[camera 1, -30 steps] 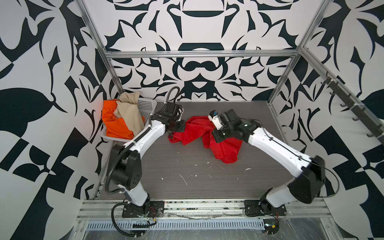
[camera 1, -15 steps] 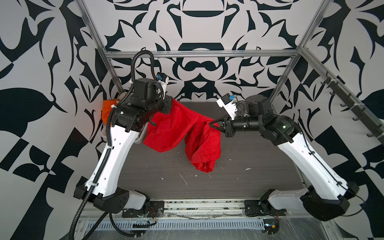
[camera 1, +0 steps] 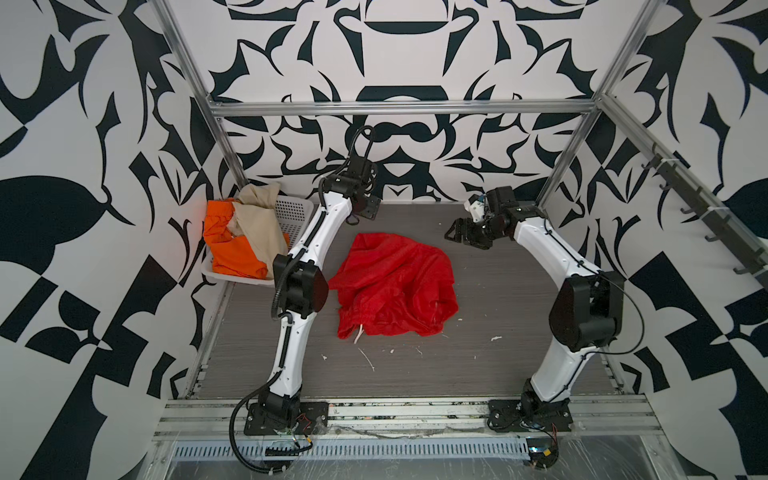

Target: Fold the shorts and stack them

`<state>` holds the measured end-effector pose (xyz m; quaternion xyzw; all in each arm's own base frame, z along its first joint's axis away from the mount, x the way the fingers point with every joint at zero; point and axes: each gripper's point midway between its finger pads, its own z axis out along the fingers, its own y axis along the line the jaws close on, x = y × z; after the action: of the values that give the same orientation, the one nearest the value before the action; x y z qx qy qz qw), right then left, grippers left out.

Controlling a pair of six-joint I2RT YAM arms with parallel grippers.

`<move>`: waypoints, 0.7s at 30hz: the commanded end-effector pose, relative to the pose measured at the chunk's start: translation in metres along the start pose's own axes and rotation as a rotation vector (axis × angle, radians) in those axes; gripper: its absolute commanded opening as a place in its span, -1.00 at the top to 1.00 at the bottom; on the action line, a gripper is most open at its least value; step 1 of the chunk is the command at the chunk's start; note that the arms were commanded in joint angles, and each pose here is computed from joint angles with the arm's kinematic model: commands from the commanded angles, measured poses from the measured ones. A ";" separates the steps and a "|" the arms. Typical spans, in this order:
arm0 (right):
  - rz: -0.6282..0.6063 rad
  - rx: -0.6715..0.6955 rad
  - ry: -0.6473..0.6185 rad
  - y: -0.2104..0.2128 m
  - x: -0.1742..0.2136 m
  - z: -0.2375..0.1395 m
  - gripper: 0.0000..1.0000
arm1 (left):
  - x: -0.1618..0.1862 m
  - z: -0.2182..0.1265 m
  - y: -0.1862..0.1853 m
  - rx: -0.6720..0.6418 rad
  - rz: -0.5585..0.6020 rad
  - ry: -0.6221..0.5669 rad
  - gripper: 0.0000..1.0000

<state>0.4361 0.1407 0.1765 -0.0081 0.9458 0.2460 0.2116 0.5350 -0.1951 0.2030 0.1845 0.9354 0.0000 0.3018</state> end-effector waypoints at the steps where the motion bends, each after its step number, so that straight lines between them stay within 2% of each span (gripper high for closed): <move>1: -0.154 0.113 -0.160 0.024 -0.013 -0.076 -0.62 | -0.010 -0.088 0.013 -0.008 -0.081 -0.110 -0.48; 5: -0.321 0.093 -0.199 0.068 0.038 -0.081 -0.62 | 0.027 -0.118 0.003 0.067 -0.145 -0.149 -0.56; 8: -0.440 0.022 -0.214 0.111 0.089 -0.061 -0.60 | 0.073 -0.131 -0.009 0.139 -0.225 -0.113 -0.55; 10: -0.528 -0.014 -0.206 0.139 0.126 -0.041 -0.59 | 0.107 -0.132 -0.017 0.179 -0.303 -0.079 -0.53; 13: -0.588 -0.023 -0.165 0.161 0.167 -0.004 -0.58 | 0.162 -0.126 -0.028 0.219 -0.422 -0.007 -0.52; 16: -0.672 -0.018 -0.122 0.181 0.196 0.034 -0.60 | 0.214 -0.112 -0.027 0.180 -0.548 0.073 -0.52; 21: -0.757 -0.047 -0.112 0.204 0.221 0.090 -0.66 | 0.252 -0.103 -0.025 0.169 -0.718 0.063 -0.51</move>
<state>0.2270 0.3515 0.0881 -0.3591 0.8835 0.1459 0.2632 0.2728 -0.1186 0.1269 -0.0578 0.9687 -0.1312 0.2025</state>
